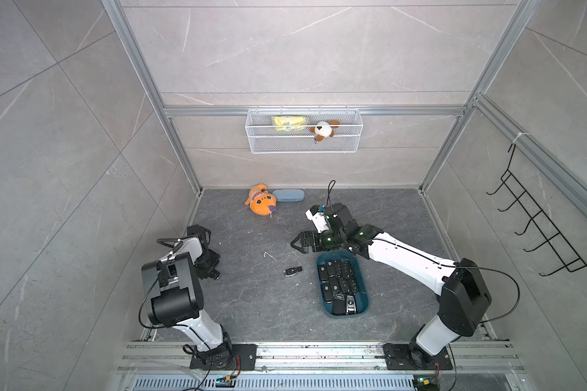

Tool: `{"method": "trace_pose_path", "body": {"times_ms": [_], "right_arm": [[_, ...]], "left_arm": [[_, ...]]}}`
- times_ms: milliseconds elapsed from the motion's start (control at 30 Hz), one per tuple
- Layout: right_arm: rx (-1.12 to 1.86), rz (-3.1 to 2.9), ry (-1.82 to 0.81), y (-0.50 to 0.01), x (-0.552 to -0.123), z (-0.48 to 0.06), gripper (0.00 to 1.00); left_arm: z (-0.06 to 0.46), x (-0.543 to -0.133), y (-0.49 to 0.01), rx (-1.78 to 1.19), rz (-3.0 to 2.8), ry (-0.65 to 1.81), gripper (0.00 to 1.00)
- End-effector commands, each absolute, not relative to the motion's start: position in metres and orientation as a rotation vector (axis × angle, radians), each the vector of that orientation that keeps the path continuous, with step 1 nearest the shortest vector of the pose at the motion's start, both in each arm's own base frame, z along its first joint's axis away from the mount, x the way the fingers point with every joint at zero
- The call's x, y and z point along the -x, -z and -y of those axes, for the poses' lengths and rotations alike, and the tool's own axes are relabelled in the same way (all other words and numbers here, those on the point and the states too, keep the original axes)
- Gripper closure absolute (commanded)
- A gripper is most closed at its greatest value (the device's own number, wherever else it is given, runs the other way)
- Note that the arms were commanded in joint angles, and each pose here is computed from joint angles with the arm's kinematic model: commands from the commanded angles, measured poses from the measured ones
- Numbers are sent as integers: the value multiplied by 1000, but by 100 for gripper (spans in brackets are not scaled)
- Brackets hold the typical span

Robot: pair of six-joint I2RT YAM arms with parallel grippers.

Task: Place the car key into the storage box
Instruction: Pick up the car key from the center of the board.

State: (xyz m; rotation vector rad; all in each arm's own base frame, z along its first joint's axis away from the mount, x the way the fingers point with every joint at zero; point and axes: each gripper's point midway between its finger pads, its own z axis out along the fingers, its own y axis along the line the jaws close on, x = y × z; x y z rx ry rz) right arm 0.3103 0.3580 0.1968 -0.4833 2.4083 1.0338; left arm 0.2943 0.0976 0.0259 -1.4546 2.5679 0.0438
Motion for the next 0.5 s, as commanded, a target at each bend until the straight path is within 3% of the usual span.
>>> {"method": "trace_pose_path", "body": {"times_ms": [0,467], "right_arm": [[466,-2377,-1039,-210,-306,-352,0],[454,-2377,-1005,-210,-284,-327,0]], "left_arm": [[-78,-293,-49,1412,-2547,63,73],[27,-281,-113,1069,-2573,67,73]]}}
